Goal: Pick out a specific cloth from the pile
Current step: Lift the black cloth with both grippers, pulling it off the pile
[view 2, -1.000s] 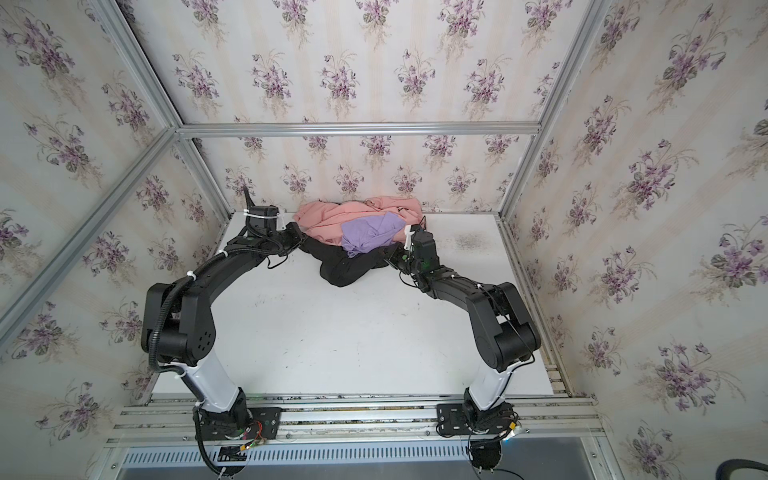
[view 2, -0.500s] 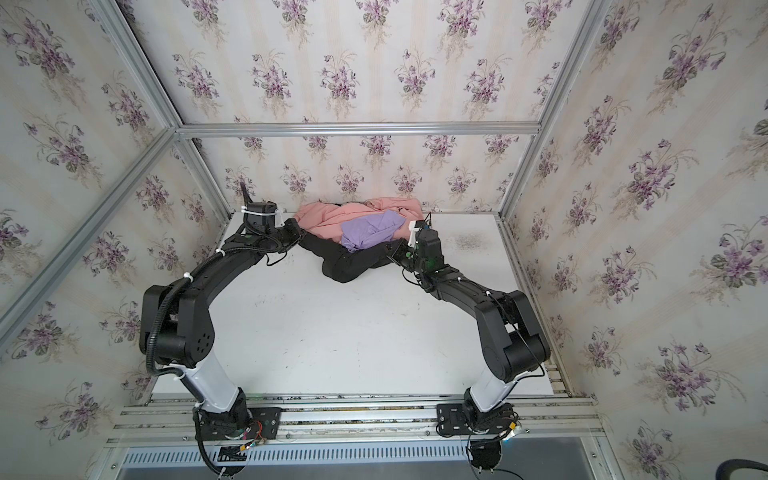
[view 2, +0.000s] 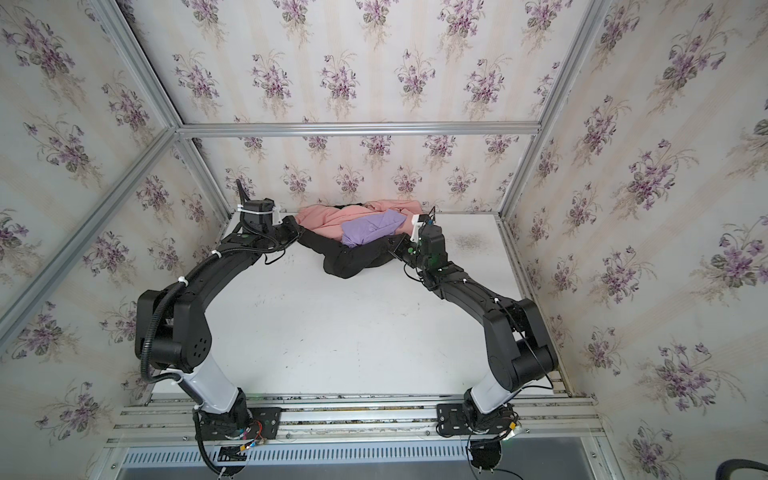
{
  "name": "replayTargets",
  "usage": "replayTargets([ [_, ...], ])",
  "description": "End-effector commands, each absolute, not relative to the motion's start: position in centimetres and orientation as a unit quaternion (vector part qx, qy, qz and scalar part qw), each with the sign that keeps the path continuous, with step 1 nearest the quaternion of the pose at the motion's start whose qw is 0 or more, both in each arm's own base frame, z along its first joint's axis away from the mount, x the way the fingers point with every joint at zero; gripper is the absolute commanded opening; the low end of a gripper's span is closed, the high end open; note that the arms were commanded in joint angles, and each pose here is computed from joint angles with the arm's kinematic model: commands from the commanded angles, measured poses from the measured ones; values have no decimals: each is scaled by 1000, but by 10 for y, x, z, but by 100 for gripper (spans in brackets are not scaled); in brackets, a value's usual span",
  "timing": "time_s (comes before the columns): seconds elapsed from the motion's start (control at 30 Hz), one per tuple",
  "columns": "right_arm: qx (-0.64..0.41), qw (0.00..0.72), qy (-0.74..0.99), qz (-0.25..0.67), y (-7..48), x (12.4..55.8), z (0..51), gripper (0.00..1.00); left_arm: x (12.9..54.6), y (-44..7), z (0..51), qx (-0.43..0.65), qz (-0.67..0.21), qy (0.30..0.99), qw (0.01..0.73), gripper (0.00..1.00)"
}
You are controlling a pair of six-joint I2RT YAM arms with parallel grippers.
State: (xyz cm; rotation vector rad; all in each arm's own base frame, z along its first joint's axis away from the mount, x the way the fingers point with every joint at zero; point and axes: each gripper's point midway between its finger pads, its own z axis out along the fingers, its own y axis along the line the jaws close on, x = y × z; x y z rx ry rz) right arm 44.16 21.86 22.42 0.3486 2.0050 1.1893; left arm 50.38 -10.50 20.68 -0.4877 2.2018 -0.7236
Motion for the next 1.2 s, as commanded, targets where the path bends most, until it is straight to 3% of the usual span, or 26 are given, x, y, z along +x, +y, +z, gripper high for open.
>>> replayTargets([
  [0.0,112,415,765,480,221,445,256,3,508,-102,224,-187,-284,852,399,2],
  [1.17,71,470,742,473,216,459,342,3,513,-91,257,-185,-273,842,426,2],
])
